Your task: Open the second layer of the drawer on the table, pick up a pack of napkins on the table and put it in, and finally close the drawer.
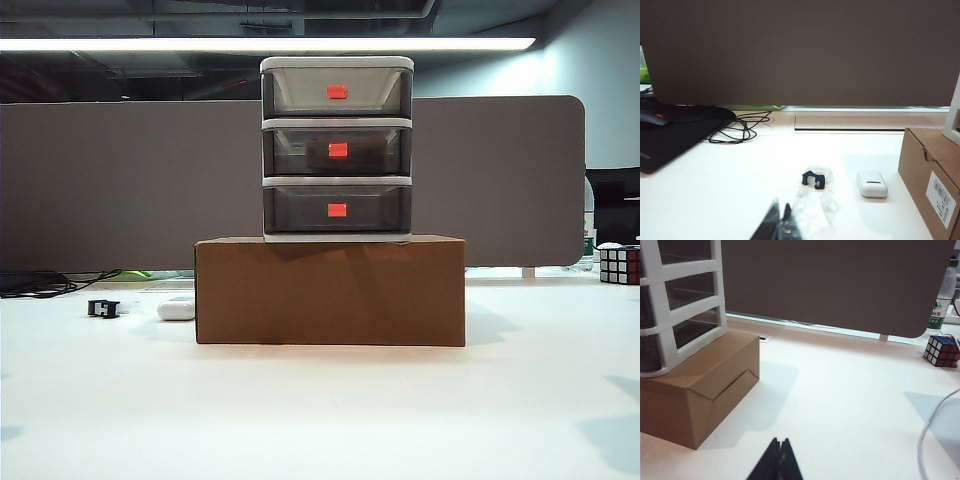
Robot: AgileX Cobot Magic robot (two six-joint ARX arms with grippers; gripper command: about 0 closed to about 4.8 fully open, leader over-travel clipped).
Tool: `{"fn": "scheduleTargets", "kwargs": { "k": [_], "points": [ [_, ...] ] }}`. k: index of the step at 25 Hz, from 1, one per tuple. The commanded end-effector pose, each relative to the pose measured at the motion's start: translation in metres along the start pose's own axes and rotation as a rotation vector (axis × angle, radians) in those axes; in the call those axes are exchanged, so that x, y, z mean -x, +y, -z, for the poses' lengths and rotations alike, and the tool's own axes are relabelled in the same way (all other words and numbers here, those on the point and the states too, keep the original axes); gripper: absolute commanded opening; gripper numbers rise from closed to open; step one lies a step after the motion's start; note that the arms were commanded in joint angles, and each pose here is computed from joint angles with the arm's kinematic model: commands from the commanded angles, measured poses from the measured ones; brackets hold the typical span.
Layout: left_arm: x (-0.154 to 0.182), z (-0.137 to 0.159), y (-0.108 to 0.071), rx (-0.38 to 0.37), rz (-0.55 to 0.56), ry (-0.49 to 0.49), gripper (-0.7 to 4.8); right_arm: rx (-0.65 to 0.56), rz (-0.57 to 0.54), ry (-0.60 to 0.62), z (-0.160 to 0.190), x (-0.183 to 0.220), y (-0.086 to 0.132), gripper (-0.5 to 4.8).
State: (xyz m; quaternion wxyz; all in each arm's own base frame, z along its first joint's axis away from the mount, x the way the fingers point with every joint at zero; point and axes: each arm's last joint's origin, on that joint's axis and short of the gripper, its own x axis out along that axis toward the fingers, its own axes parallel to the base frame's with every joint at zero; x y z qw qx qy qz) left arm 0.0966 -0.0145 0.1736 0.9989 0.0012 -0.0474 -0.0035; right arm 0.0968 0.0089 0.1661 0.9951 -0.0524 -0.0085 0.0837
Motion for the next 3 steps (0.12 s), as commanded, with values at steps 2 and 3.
{"fn": "scheduleTargets", "kwargs": {
  "k": [2, 3],
  "points": [
    [0.0, -0.0022, -0.0001, 0.006, -0.001, -0.009, -0.05, 0.001, 0.0, -0.011, 0.0005, -0.0003, 0.0001, -0.05],
    [0.0, -0.0022, -0.0001, 0.006, -0.001, -0.009, -0.05, 0.001, 0.0, -0.011, 0.0005, -0.0003, 0.0, -0.05]
  ]
}}
